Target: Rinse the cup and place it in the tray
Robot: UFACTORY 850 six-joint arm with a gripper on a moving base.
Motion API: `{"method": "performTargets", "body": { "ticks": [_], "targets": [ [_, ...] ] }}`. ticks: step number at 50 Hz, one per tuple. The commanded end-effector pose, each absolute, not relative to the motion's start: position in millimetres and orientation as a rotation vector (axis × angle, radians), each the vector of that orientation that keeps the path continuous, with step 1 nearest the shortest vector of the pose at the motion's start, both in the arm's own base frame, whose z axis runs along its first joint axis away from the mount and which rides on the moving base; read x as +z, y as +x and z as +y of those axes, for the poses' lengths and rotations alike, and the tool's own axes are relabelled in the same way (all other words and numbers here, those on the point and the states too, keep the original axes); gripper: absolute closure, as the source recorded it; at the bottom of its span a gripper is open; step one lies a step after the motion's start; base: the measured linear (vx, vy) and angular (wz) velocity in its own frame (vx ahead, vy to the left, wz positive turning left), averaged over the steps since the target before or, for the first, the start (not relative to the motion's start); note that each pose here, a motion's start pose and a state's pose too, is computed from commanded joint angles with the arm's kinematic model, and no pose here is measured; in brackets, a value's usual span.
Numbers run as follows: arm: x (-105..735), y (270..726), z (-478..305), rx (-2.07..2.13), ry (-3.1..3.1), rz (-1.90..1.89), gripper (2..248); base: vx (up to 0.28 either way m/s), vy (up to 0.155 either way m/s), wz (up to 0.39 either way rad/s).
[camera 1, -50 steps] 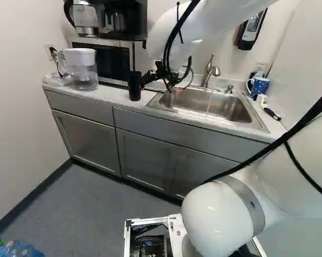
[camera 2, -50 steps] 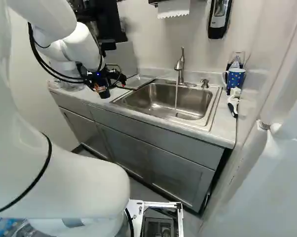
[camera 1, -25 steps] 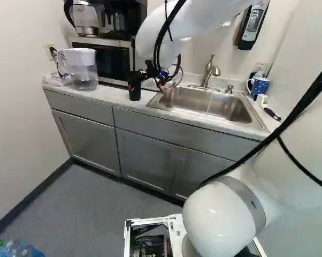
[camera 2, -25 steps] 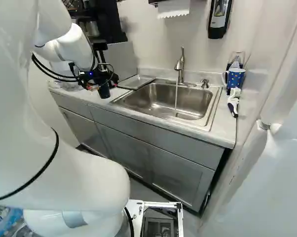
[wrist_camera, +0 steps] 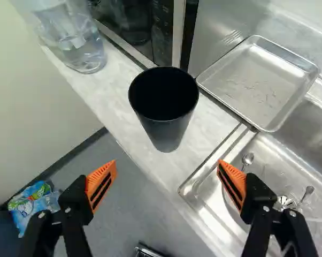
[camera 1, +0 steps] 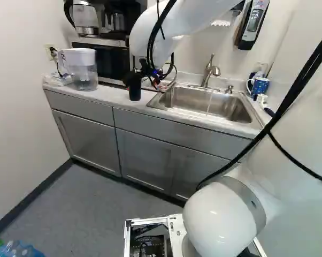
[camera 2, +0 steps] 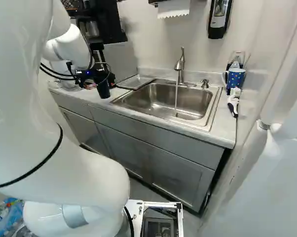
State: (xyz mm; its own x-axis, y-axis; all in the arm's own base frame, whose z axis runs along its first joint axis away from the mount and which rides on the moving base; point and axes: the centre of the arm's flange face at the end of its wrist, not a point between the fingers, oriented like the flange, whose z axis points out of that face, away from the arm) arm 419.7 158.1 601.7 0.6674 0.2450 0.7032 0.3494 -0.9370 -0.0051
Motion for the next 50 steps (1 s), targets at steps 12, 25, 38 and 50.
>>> {"method": "performTargets", "body": {
  "ticks": [12, 25, 38, 50],
  "targets": [
    [593.2, 424.1, 159.7, -1.123, -2.741, -0.491, 3, 0.0, 0.0, 0.0],
    [580.9, 431.4, 162.5, -1.133, -2.735, -0.49, 3, 0.0, 0.0, 0.0],
    [569.2, 439.4, 165.5, -1.161, -2.72, -0.487, 3, 0.0, 0.0, 0.0],
    [559.0, 446.9, 168.3, -1.197, -2.701, -0.484, 3, 0.0, 0.0, 0.0]
  ]
}}
